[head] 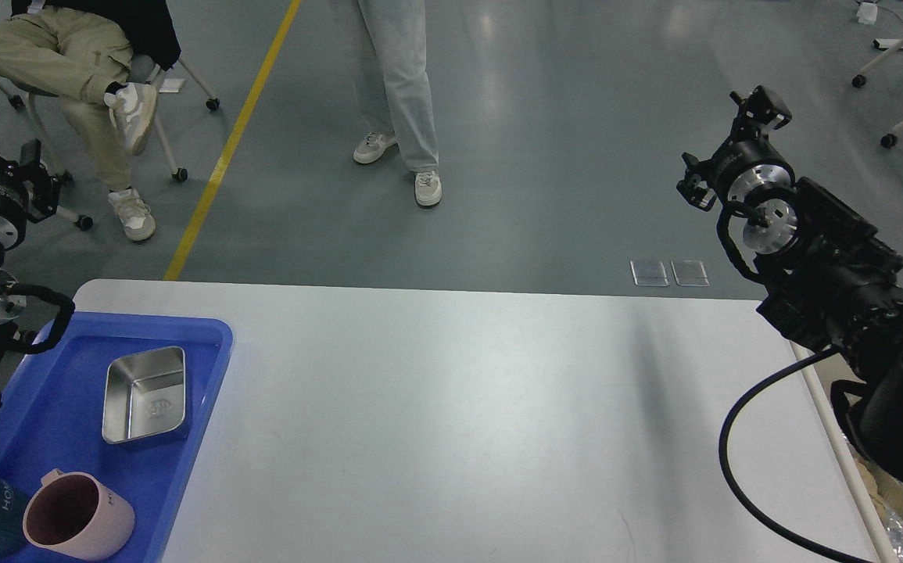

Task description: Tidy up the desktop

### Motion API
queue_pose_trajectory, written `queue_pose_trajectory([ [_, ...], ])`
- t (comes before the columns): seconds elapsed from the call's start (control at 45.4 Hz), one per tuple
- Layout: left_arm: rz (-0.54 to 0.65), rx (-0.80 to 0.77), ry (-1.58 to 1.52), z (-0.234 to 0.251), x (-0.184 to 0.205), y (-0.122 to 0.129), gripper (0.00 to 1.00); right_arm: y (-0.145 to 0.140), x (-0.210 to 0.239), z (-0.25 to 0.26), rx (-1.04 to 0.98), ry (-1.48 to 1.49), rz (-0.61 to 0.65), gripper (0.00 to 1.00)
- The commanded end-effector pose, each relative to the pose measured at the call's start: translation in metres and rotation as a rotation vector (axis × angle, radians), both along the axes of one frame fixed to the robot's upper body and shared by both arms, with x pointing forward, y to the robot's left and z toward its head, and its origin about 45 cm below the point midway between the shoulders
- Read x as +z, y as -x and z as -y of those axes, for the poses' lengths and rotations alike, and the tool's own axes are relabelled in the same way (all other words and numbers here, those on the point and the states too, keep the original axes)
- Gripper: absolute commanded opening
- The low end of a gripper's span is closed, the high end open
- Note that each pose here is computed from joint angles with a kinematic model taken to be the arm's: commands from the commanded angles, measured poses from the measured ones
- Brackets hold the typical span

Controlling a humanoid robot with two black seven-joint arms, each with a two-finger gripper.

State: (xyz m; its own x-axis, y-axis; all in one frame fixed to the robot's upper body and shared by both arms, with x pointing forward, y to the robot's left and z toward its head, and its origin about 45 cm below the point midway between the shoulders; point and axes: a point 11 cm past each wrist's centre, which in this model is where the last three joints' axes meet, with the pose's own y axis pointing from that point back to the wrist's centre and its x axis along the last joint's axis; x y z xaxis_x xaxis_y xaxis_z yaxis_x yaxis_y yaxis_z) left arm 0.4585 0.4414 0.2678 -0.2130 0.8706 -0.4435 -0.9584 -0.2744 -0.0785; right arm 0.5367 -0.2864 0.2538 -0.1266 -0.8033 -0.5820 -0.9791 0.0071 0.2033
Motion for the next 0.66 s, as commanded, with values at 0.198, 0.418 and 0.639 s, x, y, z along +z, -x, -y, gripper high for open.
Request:
queue_pose_trajectory([
  [0.198,0.092,-0.042,0.318,0.035,-0.027,-0.006,0.97,0.009,-0.028,-0.033,-0.048,-0.289,-0.024,1.0],
  [0.418,0.123,-0.075,0.418,0.045,-0.033,-0.007,0.98,0.02,-0.053,-0.03,-0.081,-0.303,-0.049,1.0],
  [0.639,0.092,-0.118,0.493,0.057,-0.041,-0.009,0.98,0.024,-0.06,-0.03,-0.094,-0.304,-0.029,1.0],
])
